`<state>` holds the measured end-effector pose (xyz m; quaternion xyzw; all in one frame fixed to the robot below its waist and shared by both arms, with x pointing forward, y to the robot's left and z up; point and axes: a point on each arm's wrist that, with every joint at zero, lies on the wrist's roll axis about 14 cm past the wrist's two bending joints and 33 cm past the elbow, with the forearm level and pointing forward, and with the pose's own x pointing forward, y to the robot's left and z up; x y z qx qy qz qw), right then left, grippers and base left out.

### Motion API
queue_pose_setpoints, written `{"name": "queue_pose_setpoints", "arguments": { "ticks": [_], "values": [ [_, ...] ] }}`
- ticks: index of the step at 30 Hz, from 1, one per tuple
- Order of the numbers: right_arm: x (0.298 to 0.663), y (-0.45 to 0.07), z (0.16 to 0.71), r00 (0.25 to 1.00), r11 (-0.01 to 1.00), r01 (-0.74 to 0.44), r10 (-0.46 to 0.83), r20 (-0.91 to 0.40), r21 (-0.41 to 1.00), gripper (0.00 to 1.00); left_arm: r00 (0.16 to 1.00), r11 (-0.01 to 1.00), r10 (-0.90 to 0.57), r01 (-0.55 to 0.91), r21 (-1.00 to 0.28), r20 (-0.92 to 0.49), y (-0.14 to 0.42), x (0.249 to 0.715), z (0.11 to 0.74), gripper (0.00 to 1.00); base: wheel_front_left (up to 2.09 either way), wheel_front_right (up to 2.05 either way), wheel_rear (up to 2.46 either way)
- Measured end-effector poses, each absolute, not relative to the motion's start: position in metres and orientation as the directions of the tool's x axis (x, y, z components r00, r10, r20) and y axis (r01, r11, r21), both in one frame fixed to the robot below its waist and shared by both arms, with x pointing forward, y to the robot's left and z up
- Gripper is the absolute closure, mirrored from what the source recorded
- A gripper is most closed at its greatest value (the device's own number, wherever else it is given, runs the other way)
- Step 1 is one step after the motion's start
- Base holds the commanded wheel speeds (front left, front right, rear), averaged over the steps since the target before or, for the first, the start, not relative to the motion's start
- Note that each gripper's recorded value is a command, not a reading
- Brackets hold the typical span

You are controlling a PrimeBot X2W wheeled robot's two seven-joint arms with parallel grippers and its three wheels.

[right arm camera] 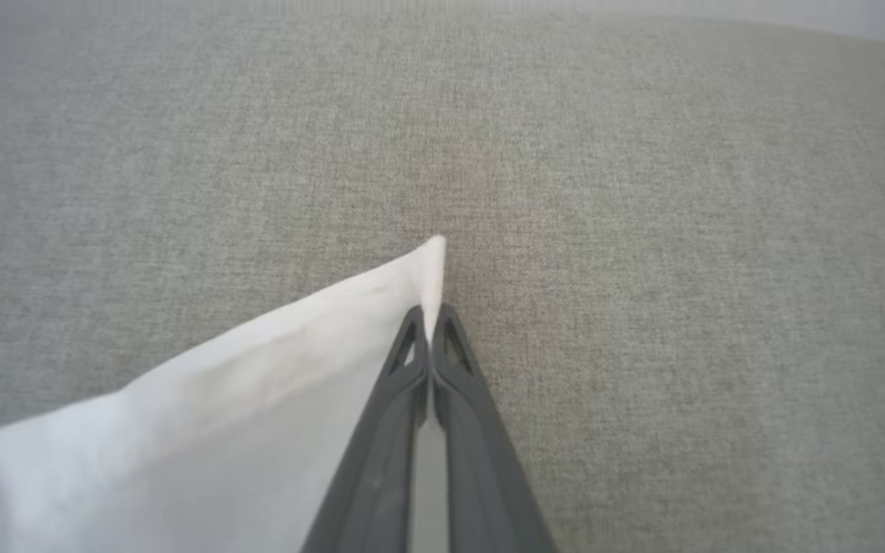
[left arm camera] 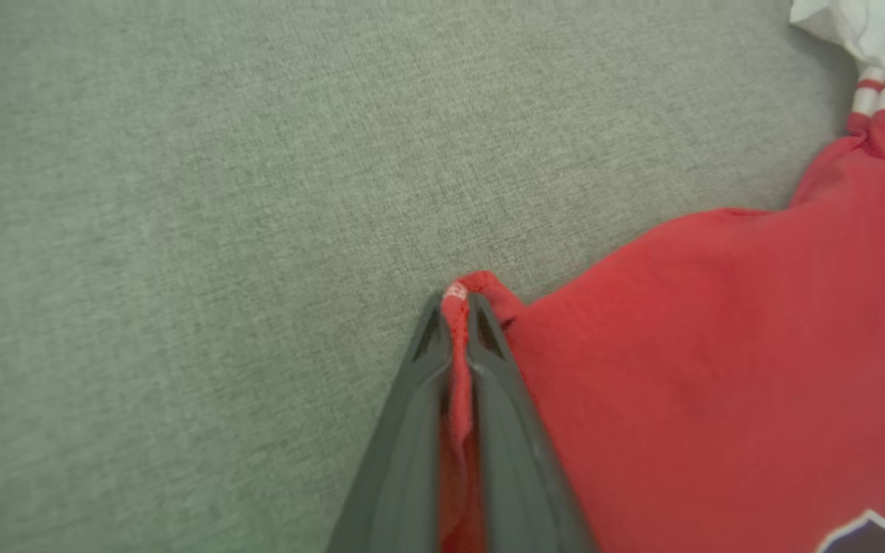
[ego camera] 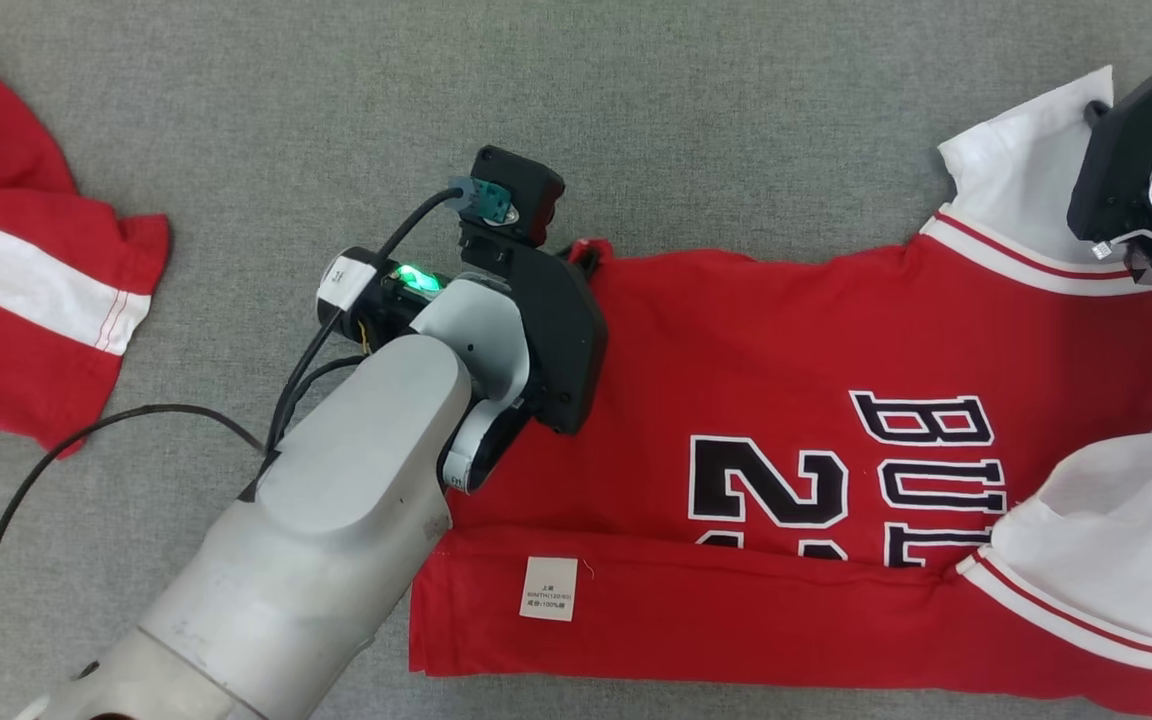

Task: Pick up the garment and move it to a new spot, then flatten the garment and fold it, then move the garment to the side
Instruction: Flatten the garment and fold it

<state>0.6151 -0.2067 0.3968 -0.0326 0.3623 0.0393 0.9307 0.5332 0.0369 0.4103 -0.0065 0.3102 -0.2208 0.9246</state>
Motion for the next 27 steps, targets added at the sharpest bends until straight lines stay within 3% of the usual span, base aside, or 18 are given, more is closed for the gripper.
{"name": "queue_pose_setpoints", "arguments": {
  "ticks": [9, 17, 27],
  "values": [
    [0.627, -0.211, 0.435, 0.861, 0.998, -0.060, 0.052, -0.507, 0.000, 1.00, 0.778, 0.941, -0.338, 0.298, -0.162, -0.530, 0.058, 0.539, 0.417, 1.00, 0.00, 0.00, 0.00],
    [0.615, -0.216, 0.459, 0.915, 0.999, -0.039, 0.051, -0.400, 0.037, 1.00, 0.823, 0.954, -0.288, 0.201, -0.222, -0.490, 0.075, 0.532, 0.424, 1.00, 0.00, 0.00, 0.00],
    [0.560, -0.211, 0.462, 0.936, 0.992, -0.082, 0.111, -0.334, 0.098, 1.00, 0.878, 0.948, -0.283, 0.194, -0.253, -0.387, 0.080, 0.505, 0.442, 1.00, 0.00, 0.00, 0.00]
  ]
}}
